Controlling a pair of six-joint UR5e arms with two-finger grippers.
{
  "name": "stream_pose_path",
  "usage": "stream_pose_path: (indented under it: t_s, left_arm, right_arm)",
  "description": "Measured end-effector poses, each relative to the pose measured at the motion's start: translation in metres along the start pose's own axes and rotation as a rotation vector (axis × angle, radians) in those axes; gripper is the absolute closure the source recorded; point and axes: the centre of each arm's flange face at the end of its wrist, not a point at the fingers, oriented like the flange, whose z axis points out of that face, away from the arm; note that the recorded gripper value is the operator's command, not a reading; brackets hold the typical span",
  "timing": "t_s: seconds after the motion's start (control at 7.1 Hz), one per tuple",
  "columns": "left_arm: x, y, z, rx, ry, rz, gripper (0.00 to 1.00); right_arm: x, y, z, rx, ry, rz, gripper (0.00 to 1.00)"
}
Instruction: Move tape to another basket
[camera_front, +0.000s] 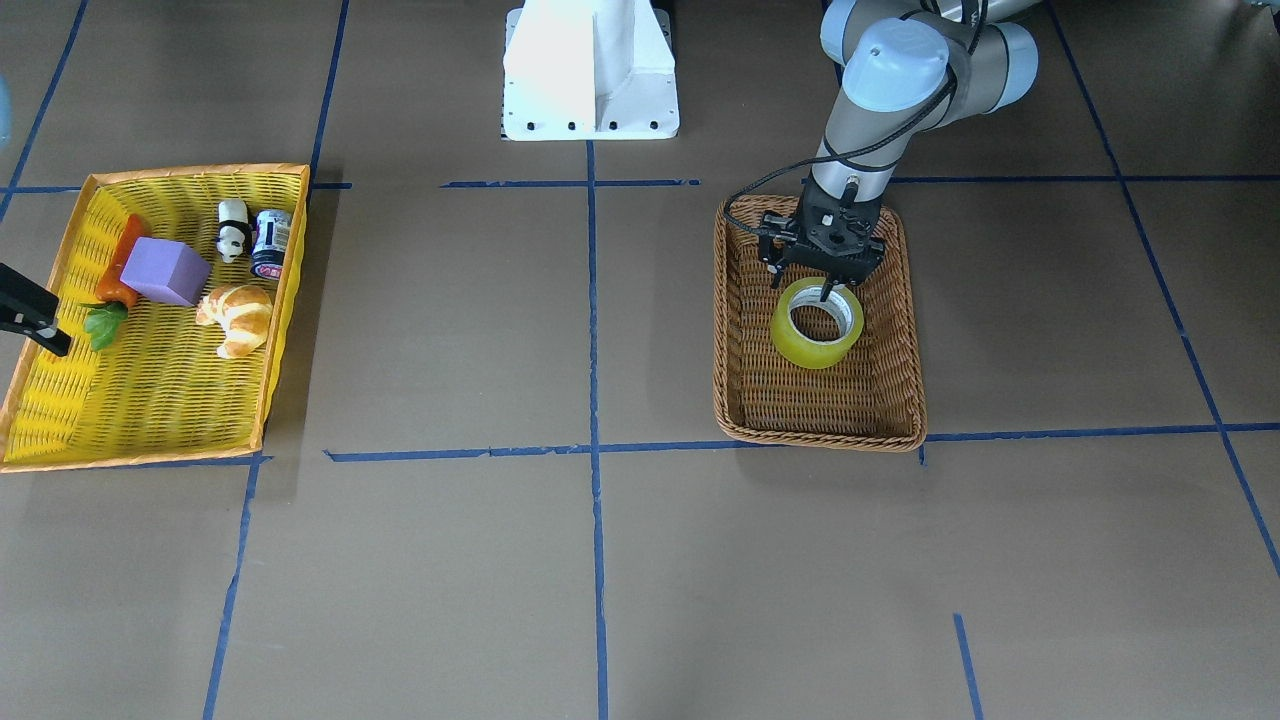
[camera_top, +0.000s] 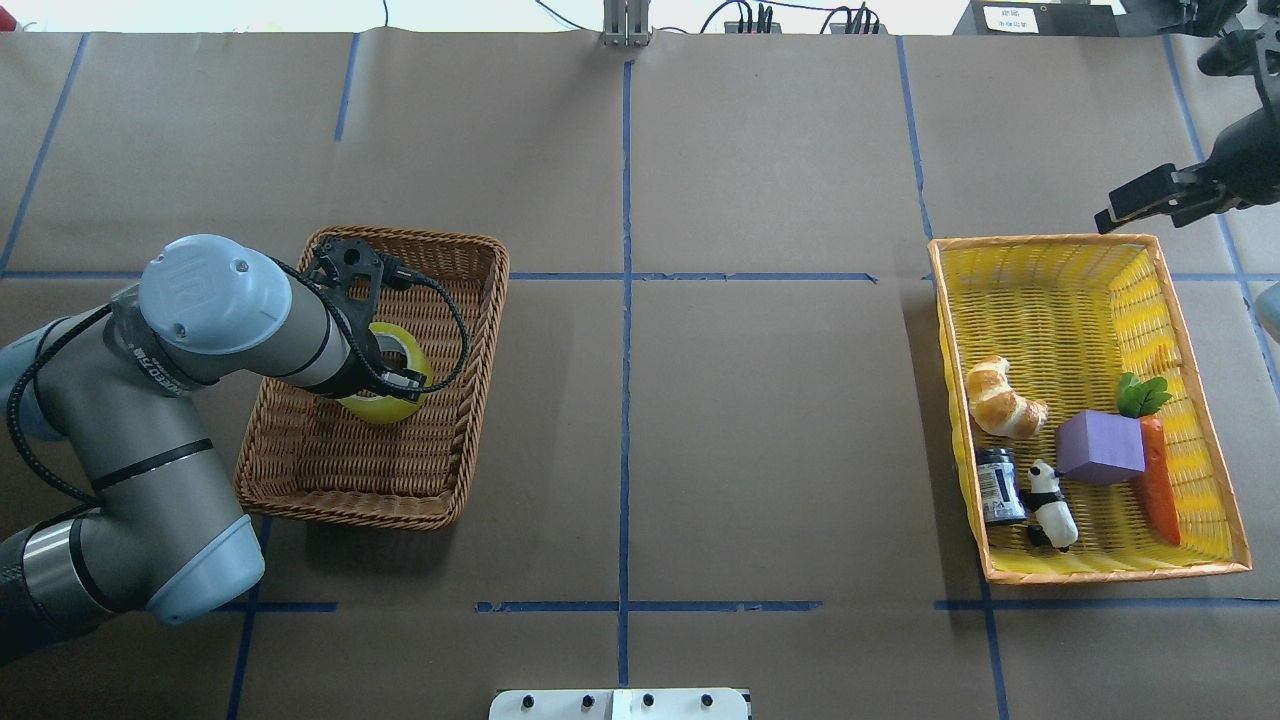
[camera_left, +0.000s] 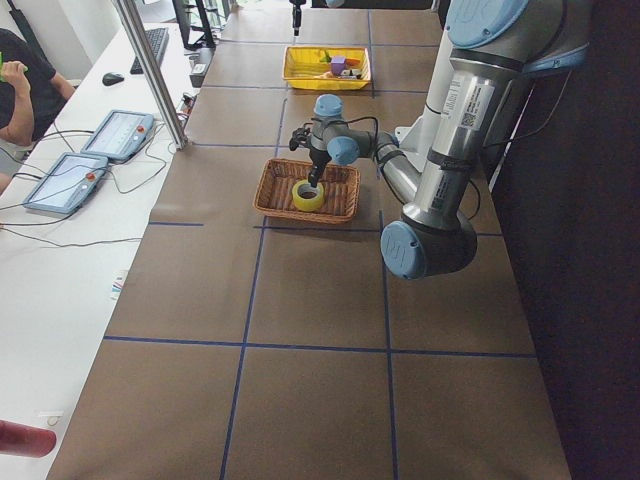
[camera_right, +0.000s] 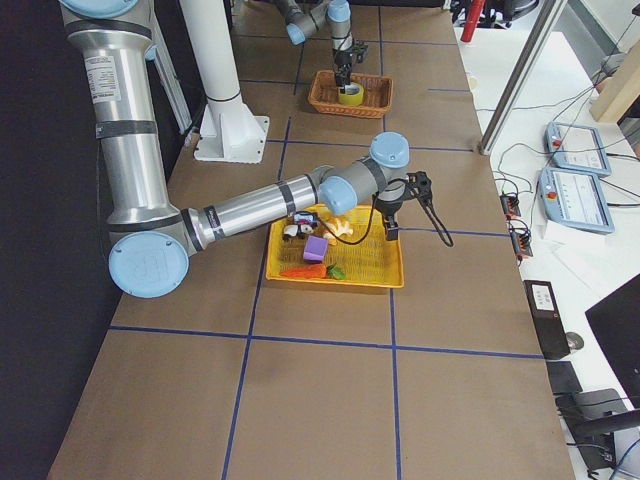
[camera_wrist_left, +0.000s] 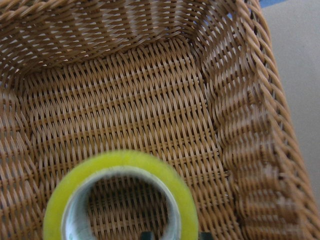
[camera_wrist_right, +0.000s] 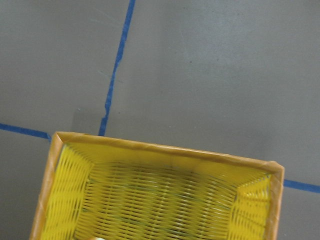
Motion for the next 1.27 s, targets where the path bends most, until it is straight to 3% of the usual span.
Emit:
stream_pose_path:
  t_s: [0.42,0.85,1.27]
  left_arm:
    - [-0.052,-0.025,-0.072,-0.046,-0.003,0.014,0.0]
    - [-0.162,-0.024,-0.112,-0.096,0.024,-0.028,0.0]
    - [-0.311,0.013,-0.136,-0.122,-0.016,-0.171,0.0]
  right_arm:
    - [0.09,0.04,-0.015,-0.074,0.056,-0.069,0.0]
    - [0.187,0.111,-0.026,-0.096,-0.034,0.109,0.0]
    - [0.217,0.126,-0.021,-0.106,-0.038,0.177,0.0]
